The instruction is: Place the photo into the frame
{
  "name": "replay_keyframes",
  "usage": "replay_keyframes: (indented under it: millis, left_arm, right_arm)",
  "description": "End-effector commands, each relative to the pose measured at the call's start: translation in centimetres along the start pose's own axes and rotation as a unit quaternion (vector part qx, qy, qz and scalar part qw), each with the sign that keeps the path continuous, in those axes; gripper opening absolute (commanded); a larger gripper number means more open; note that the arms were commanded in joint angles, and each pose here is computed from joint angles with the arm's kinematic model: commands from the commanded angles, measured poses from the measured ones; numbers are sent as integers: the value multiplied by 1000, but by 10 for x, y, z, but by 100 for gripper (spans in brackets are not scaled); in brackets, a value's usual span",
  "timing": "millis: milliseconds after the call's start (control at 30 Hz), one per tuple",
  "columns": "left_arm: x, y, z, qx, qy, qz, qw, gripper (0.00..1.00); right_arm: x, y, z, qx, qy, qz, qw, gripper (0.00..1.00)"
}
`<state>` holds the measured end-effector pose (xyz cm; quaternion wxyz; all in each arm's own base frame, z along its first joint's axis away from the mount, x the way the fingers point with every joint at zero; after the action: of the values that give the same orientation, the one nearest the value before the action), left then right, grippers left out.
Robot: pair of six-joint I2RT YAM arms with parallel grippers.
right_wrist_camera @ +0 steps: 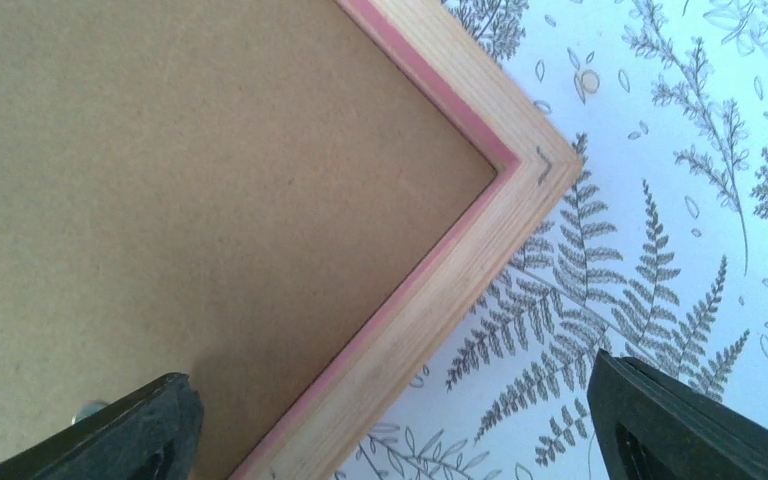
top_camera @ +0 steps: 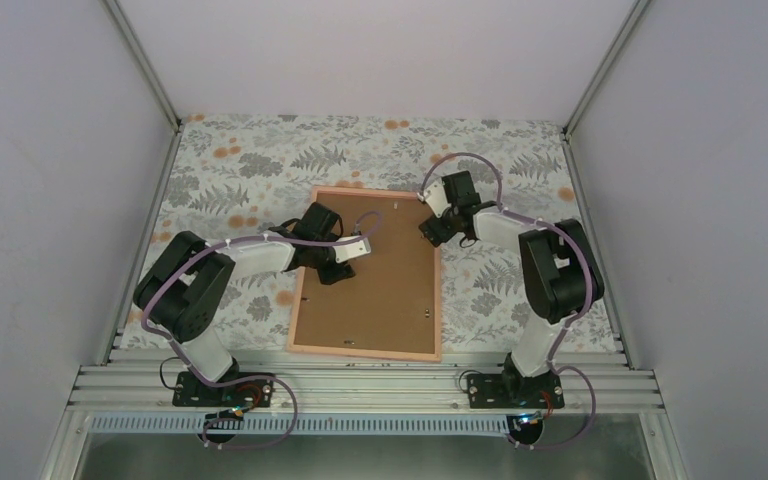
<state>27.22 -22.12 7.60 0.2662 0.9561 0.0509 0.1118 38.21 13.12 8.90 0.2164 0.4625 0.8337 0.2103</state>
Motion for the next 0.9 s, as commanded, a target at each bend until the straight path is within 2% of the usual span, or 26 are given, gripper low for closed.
replay_keyframes:
  millis: [0, 200, 533, 867]
  left_arm:
    - [-9, -14, 11, 33, -14, -5, 999, 52]
    - [-8, -13, 13, 32, -17, -8, 999, 52]
    - [-10, -14, 12, 30, -17, -10, 999, 51]
    - [-8, -12, 14, 27, -18, -10, 999, 51]
  right_arm:
    - [2, -27, -4, 64, 26, -20, 997, 96]
    - [11, -17, -3, 69, 59, -9, 996, 96]
    - [13, -8, 11, 79, 51, -1, 996, 96]
    - [21, -24, 7, 108, 63, -27, 992, 97]
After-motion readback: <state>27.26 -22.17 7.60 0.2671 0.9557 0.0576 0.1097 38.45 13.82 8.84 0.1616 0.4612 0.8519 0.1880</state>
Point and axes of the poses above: each gripper's point midway between its finger pads, its own z axis out along the fingers, its own x axis along the line the jaws close on, y = z × x, the point moved 6 cm from there along -z, back along the fingers, and after that the axes turned 12 degrees about z, right-handed, at the moved point
